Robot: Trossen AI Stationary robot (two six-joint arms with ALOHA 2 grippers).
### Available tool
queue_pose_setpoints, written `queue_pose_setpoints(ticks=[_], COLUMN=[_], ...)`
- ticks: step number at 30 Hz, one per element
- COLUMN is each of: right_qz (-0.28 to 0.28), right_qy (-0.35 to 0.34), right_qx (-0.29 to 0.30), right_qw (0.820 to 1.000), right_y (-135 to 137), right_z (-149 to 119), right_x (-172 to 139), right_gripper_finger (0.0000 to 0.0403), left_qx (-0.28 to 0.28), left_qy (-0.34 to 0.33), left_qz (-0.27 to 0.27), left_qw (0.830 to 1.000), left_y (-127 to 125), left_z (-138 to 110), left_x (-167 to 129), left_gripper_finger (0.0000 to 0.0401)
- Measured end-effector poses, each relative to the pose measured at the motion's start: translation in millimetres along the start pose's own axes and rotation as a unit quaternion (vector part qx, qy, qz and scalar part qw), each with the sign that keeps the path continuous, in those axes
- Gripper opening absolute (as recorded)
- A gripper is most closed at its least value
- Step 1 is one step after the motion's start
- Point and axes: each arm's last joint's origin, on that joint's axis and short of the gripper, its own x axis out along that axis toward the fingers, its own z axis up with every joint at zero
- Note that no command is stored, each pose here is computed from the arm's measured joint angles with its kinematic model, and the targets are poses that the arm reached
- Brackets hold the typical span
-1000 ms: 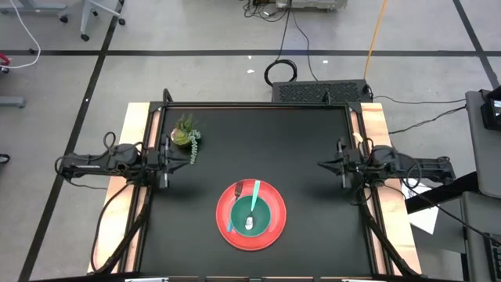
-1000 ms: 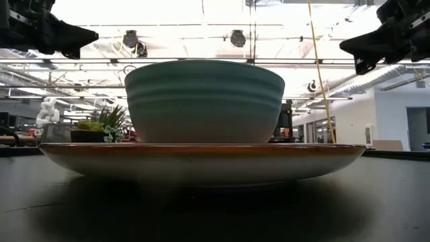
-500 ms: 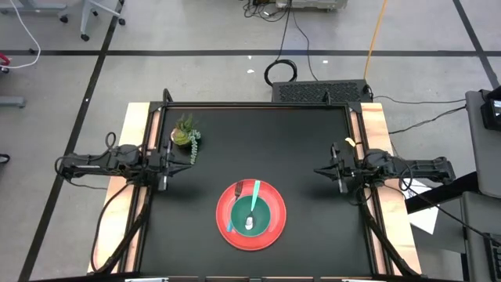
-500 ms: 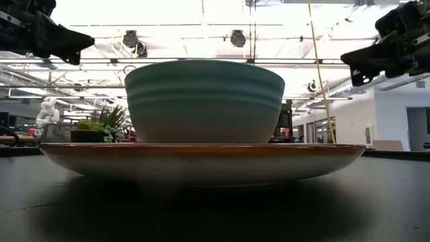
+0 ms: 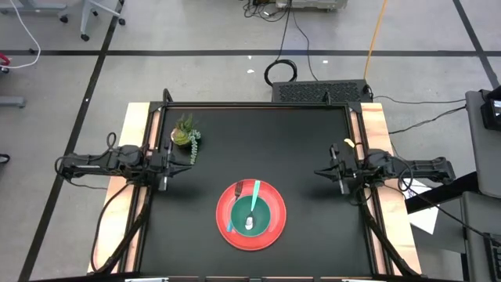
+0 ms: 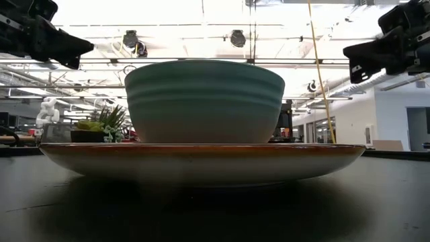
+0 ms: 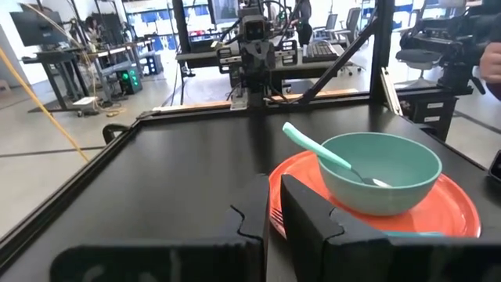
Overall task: Set table place
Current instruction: Return to Home Position
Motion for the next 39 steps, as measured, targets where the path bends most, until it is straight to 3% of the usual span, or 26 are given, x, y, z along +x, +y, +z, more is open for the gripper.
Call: queue_pose_setpoints(ticks=[11, 20, 39], right_qz=[0.0, 0.0, 0.0], right_qy=[-0.025, -0.045, -0.043], right_qx=[0.005, 0.002, 0.001], right_qw=[1.0, 0.999, 0.999], right_y=[0.1, 0.2, 0.1], right_z=[4.8, 8.7, 8.1], right_x=[-0.1, -0.4, -0.3], right_gripper_finger=[0.0, 0.0, 0.0], left_qx=[0.01, -0.027, -0.026], left_qy=[-0.016, -0.013, -0.013], left_qz=[-0.002, 0.009, 0.01], left_qw=[1.0, 1.0, 1.0], left_y=[0.1, 0.7, 0.8], left_z=[3.2, 2.8, 2.9], left_x=[-0.1, 0.1, 0.1], left_gripper_finger=[0.004, 0.004, 0.004])
